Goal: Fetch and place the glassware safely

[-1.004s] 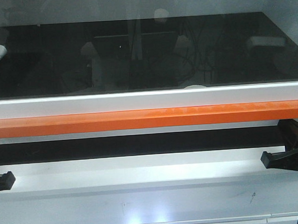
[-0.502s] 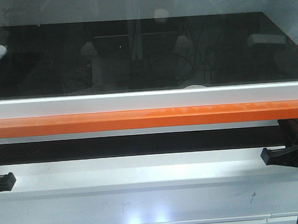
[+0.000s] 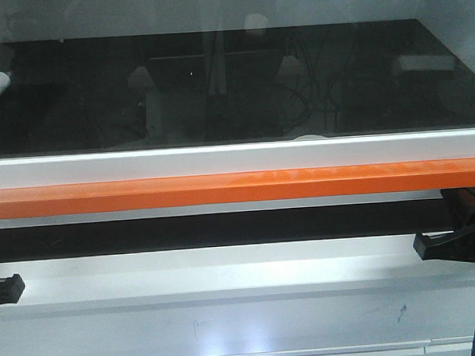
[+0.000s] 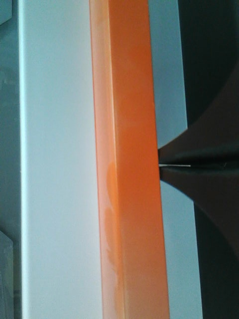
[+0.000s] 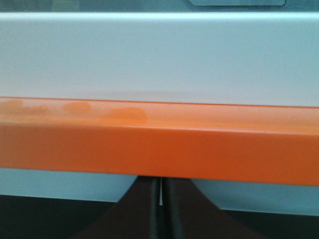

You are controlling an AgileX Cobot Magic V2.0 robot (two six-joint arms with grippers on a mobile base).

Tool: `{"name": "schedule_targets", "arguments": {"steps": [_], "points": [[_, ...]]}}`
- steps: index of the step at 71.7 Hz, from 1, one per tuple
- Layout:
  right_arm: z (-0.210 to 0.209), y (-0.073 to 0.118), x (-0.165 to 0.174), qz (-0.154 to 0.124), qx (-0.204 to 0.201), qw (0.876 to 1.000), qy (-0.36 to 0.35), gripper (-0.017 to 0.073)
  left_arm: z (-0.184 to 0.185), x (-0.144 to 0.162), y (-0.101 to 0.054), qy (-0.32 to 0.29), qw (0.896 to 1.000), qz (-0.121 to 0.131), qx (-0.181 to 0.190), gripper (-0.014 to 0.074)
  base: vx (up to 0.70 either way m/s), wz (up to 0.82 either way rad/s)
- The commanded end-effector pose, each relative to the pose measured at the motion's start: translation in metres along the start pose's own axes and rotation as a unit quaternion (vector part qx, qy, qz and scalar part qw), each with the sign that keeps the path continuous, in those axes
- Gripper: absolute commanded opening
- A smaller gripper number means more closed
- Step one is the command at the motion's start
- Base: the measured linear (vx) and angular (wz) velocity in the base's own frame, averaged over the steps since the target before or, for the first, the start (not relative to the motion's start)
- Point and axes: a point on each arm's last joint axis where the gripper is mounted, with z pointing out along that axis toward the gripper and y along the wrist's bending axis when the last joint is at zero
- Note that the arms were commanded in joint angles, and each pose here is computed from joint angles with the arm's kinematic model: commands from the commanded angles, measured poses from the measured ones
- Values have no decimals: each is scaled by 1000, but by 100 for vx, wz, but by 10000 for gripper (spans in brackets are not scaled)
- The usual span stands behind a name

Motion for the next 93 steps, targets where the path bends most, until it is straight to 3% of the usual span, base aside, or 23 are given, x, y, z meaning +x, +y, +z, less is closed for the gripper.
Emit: {"name": "schedule_targets", "arguments": {"steps": [1,26,38,52,69,93], "points": [[10,1,-33,-8,-3,995,-102,-1,3,-29,-3,-99,995,3,9,-7,0,0],[22,5,-43,-26,-25,993,-114,-1,10,-51,-4,-122,992,14,9,-7,0,-1],[23,5,-51,-6,-30,990,-136,-1,11,-64,-5,-144,989,14,10,-7,-1,-4],[26,5,-60,-5,-31,988,-150,-1,9,-78,-5,-167,986,16,11,-7,-1,-5],[28,8,-75,-6,-45,984,-175,-1,8,-88,-6,-178,983,37,7,-7,-1,-3],[23,8,-94,2,-46,978,-204,-1,-2,-107,-7,-203,979,37,7,-7,-1,-3]]}}
